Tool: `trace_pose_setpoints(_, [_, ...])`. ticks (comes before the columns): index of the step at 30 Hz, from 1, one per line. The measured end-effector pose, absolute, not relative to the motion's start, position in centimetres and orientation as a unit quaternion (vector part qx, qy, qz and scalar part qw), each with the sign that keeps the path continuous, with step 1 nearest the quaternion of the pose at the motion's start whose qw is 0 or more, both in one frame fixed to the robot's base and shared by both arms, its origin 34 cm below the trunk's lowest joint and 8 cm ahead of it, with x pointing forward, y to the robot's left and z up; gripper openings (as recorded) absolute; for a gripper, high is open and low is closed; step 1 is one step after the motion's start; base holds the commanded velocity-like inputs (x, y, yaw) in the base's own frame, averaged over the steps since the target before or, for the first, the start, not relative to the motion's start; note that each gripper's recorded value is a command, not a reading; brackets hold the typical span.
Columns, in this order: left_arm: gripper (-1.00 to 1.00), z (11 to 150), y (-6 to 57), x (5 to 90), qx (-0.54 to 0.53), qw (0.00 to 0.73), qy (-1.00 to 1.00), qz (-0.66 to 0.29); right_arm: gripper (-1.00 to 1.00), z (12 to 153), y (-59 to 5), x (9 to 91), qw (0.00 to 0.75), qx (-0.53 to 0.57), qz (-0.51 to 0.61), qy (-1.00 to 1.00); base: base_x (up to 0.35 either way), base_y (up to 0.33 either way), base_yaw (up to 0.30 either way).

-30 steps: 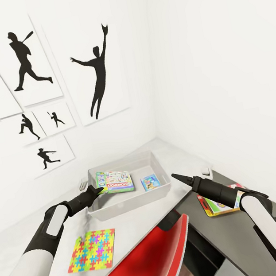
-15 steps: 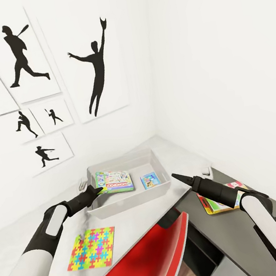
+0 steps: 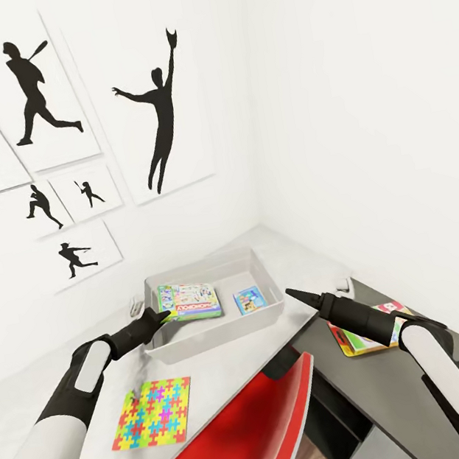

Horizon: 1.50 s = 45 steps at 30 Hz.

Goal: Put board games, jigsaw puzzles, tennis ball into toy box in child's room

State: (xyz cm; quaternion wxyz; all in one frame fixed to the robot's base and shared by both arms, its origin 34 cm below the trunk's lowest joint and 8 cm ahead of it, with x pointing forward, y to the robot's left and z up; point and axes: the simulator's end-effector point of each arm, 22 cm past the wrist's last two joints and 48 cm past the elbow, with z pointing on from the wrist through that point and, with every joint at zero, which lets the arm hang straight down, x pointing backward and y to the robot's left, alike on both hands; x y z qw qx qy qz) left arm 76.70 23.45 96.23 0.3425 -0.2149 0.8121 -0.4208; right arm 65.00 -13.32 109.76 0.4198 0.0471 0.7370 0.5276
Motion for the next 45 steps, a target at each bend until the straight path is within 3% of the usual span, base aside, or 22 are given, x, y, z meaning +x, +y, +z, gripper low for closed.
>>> trace_pose_setpoints(4, [-1.0, 96.3, 23.5, 76.7, -0.216, 0.343, 0.811, -0.421, 1.0, 109.8, -13.3, 65.0, 0.42, 0.047, 0.528, 0.737, 0.0, 0.0, 0.0])
trace_pose_setpoints(5, [1.0, 96.3, 23.5, 76.7, -0.216, 0.343, 0.811, -0.421, 1.0, 109.8, -13.3, 65.0, 0.42, 0.047, 0.528, 0.737, 0.0, 0.0, 0.0])
trace_pose_setpoints(25, [1.0, 97.1, 26.3, 76.5, -0.216, 0.345, 0.81, -0.422, 1.0, 109.8, -13.3, 65.0, 0.42, 0.047, 0.528, 0.737, 0.0, 0.0, 0.0])
trace_pose_setpoints(45, [1.0, 109.9, 28.4, 72.6, -0.125, 0.353, 0.666, -0.645, 1.0, 109.8, -13.3, 65.0, 0.419, 0.046, 0.528, 0.737, 0.0, 0.0, 0.0])
